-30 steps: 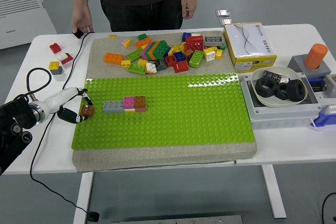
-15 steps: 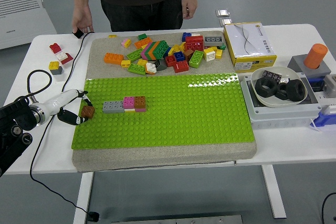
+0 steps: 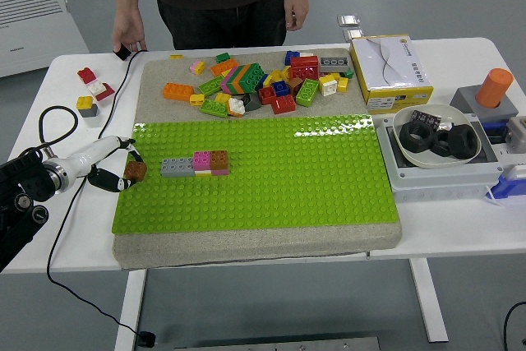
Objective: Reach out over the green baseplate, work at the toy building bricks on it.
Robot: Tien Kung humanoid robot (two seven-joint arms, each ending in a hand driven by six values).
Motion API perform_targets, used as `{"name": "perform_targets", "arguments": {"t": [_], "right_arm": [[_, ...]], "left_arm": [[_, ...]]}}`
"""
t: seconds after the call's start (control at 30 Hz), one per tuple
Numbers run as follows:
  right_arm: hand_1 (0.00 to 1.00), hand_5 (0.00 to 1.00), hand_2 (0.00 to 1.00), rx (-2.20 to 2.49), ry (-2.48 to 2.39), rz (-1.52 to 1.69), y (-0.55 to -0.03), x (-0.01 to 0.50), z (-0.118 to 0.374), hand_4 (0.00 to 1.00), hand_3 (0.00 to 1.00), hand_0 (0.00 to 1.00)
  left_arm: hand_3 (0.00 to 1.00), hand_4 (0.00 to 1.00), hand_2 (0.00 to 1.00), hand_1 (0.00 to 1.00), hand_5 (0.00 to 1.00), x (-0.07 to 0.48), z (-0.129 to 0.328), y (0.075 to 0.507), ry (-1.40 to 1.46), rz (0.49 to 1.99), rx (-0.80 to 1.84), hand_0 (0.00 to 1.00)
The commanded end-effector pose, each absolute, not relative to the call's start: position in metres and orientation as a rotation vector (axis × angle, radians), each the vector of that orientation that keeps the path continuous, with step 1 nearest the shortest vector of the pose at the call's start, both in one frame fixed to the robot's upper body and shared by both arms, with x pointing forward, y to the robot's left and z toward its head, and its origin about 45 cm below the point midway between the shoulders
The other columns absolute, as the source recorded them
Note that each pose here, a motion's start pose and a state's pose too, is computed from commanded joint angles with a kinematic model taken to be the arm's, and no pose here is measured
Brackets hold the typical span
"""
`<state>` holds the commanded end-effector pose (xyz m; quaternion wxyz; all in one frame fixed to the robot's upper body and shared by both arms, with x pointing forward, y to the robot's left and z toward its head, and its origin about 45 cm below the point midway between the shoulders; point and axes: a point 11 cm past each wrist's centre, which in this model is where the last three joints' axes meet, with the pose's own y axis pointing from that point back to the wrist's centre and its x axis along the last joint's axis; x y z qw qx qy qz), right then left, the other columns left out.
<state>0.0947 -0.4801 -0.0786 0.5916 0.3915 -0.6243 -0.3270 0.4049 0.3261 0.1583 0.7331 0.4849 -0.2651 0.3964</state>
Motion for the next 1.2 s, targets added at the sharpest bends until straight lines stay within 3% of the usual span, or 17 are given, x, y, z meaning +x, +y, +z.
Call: {"name": "perform_targets", "arguments": {"t": [0.27,0.8,1.2], "right_arm": [[0.635,0.998,0.626,0.907,-1.468,-0.769,-0.482,0.095,-0.078,0.731,0.732,0.661],[0.635,0.998,0.622,0.9,-1.499,-0.789,-0.486,0.092,-0.077,0.731,0.731,0.662],[0.635,0.997,0.616,0.9,-1.5,-0.786,-0.487,0.091,-0.076,0.731,0.731,0.661]], "left_arm": [[0.537,0.6,0.945,0.989,0.002,0.408,0.167,0.32,-0.537,0.909,1.021,0.983],[0.52,0.647,0.934,0.979,0.002,0.411,0.18,0.265,-0.38,1.11,0.874,0.983],[0.511,0.667,0.927,0.971,0.002,0.402,0.167,0.252,-0.36,1.1,0.943,0.998]]}}
